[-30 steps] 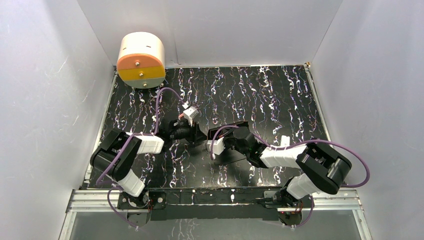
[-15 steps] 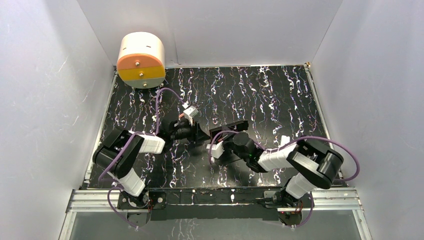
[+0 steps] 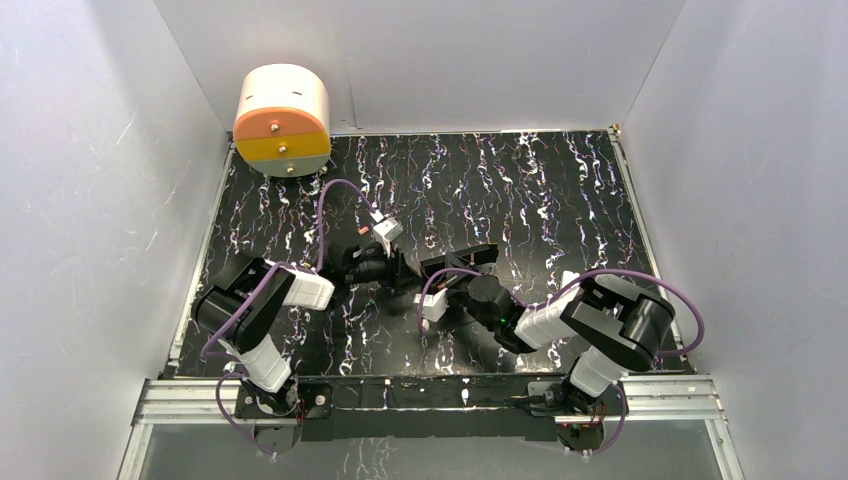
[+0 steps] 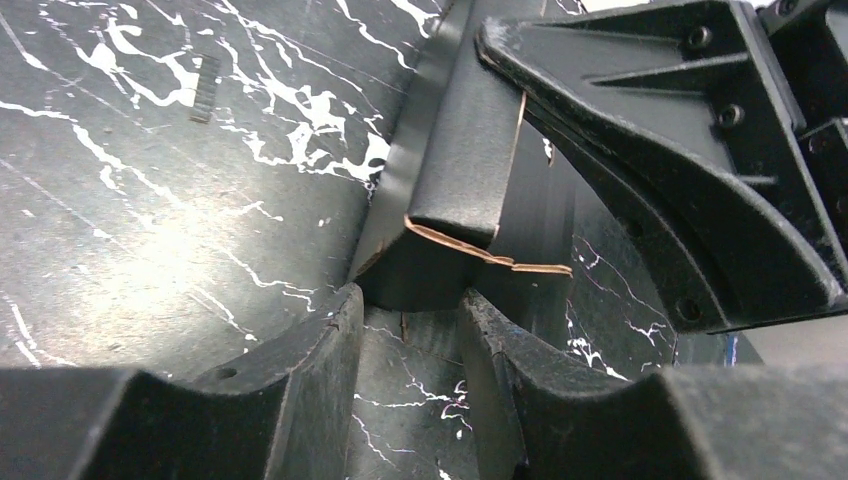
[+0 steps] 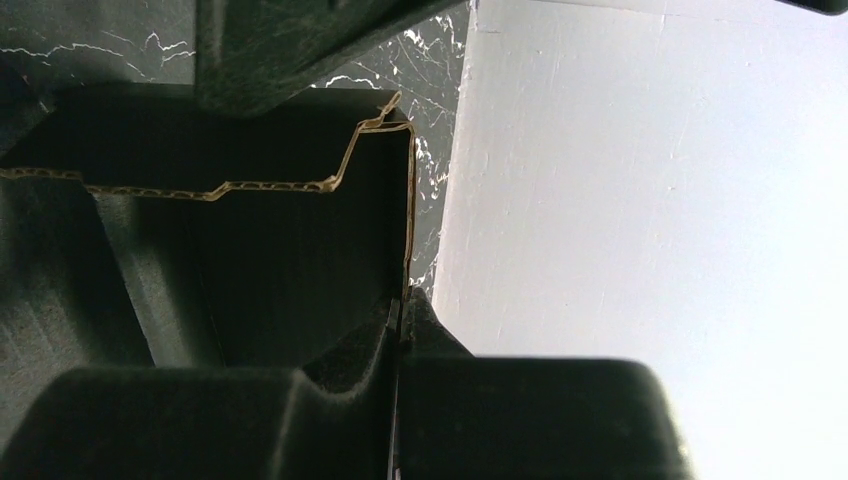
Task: Fold the paper box
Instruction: Fold the paper box at the center of the board.
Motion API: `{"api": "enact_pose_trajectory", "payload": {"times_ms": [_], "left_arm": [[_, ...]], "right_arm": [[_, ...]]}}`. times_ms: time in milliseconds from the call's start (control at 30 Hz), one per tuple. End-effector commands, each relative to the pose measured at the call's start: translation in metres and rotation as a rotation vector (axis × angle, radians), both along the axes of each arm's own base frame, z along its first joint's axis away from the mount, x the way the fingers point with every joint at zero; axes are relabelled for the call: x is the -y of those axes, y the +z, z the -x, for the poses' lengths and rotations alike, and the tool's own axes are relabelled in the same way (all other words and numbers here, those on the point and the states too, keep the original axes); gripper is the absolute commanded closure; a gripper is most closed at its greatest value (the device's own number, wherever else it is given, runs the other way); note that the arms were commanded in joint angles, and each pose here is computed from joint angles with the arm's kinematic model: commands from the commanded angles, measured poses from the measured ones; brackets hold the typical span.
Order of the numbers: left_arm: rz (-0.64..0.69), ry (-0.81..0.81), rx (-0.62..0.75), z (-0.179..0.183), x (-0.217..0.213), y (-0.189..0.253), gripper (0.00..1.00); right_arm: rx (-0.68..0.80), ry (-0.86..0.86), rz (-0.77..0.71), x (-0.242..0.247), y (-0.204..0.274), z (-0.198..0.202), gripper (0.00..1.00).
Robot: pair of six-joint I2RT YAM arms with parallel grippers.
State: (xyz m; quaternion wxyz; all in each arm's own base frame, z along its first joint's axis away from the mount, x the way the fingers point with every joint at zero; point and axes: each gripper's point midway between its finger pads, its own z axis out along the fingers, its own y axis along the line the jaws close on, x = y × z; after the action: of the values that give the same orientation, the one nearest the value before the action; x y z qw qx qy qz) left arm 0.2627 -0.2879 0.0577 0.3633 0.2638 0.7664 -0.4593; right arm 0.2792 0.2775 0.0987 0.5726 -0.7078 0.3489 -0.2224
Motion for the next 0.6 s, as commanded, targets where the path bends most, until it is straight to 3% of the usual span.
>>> {"api": "enact_pose_trajectory", "payload": {"times_ms": [0,567], "left_arm": [[0.035,-0.072,0.125,0.008,0.011,0.02,0.61],[-0.041,0.169,0.278,-0.021,0.001,0.015,0.6]], "right_arm": [[-0.03,0.099,-0.084,-0.018,0.012,0.017,0.93],[-0.07,0.12,-0.081,-0.024,-0.001,0.022,0.93]]}}
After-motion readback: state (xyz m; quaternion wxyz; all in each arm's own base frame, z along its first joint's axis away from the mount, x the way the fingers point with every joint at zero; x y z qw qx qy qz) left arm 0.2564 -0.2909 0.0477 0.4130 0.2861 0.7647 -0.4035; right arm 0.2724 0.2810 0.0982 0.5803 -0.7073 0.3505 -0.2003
